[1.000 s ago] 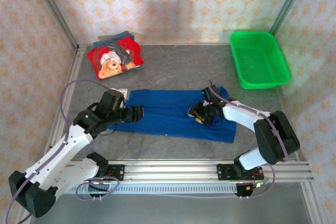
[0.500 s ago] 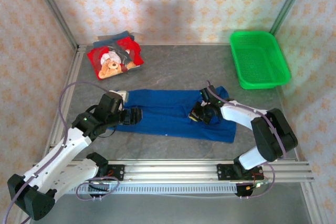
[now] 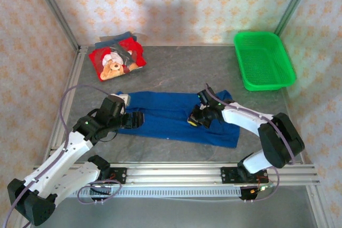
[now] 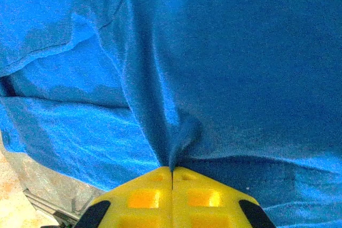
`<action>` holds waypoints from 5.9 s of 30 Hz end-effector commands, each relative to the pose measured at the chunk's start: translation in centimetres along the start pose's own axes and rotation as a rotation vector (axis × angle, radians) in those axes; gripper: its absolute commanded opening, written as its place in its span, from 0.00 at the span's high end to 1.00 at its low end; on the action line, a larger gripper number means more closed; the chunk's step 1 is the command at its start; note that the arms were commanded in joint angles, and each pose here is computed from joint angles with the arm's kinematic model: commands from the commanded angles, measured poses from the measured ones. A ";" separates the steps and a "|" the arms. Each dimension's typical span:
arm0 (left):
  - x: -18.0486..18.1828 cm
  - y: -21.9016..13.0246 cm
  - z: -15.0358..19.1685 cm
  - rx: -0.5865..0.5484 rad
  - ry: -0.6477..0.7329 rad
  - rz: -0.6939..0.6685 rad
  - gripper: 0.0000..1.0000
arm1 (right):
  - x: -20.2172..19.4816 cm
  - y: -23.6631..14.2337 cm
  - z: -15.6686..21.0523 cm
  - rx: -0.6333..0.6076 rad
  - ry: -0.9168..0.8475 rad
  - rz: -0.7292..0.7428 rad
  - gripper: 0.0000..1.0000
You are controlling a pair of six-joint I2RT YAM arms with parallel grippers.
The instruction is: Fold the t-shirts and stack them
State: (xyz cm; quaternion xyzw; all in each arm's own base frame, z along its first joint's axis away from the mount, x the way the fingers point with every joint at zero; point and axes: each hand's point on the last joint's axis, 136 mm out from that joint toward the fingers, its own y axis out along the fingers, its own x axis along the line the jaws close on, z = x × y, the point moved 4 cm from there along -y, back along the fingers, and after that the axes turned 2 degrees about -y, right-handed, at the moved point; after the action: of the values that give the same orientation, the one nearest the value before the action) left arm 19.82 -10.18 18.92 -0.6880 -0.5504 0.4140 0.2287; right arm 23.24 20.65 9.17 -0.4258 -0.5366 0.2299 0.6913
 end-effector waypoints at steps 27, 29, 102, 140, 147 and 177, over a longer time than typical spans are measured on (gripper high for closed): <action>-0.9 9.6 -10.0 0.155 -0.095 -0.144 0.18 | -5.0 -8.3 -2.7 -0.265 0.080 0.212 0.15; -0.4 10.9 -10.7 0.161 -0.066 -0.176 0.19 | -5.1 -7.4 -3.3 -0.273 0.083 0.204 0.15; 11.2 14.8 0.6 0.422 -0.543 -0.330 0.33 | 3.6 5.0 -17.6 -0.435 0.040 0.346 0.16; 1.6 5.4 9.8 0.208 -0.636 -0.006 0.50 | 5.3 -8.6 -12.4 -0.304 -0.245 -0.011 0.15; 0.2 6.7 9.4 0.328 -0.478 -0.002 0.53 | 3.3 -5.7 1.2 -0.155 -0.238 -0.021 0.15; 0.3 9.8 8.7 0.359 -0.456 0.103 0.67 | 3.2 -2.0 5.7 -0.186 -0.177 -0.104 0.18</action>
State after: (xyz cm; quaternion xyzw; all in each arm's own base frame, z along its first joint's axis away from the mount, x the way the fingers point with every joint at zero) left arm 16.38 -13.23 5.29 -0.5222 -0.4726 0.6750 0.2197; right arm 16.65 21.07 10.56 -0.4666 -0.5959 0.2193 0.6157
